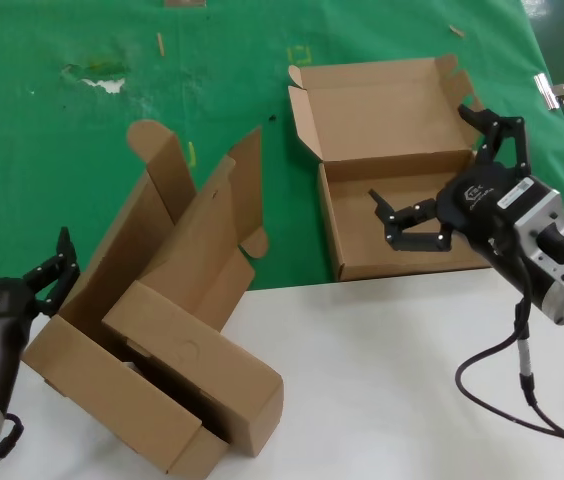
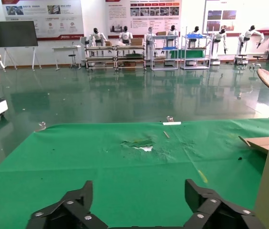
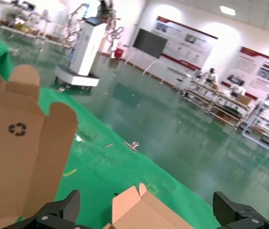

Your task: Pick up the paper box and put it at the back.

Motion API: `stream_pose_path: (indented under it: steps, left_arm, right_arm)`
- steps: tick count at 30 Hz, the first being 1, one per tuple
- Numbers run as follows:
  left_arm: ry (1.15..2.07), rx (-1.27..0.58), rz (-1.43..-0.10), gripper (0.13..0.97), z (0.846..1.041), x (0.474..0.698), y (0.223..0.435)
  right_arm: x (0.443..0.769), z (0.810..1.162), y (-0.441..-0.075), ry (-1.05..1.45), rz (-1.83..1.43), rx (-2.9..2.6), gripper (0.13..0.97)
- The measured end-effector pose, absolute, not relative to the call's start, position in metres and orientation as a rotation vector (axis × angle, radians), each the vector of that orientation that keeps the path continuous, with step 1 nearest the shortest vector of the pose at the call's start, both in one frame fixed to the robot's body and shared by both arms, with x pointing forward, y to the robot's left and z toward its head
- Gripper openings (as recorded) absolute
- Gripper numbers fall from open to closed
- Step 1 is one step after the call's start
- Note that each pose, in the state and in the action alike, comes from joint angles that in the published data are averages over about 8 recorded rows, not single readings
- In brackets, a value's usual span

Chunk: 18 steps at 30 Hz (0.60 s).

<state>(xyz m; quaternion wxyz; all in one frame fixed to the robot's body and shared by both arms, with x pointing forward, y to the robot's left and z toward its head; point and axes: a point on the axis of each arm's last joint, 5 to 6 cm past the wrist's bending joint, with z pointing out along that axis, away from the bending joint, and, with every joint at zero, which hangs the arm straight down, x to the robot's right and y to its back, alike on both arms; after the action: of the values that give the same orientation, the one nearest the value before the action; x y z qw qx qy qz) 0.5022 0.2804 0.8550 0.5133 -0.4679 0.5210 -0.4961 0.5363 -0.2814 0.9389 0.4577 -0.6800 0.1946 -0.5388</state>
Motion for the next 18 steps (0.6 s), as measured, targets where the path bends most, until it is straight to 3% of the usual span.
stream_pose_path:
  steps: [9,18]
  left_arm:
    - [1.253,-1.125,-1.193,0.772,0.855,0.502,0.28]
    - [1.253,-1.125,-1.193,0.899,0.855,0.502,0.28]
  right_arm:
    - [0.532,0.922,-0.28,0.608,-1.309,-1.569,0.966]
    - [0.527,0.903,-0.28,0.75,-1.292,-1.47,0.966]
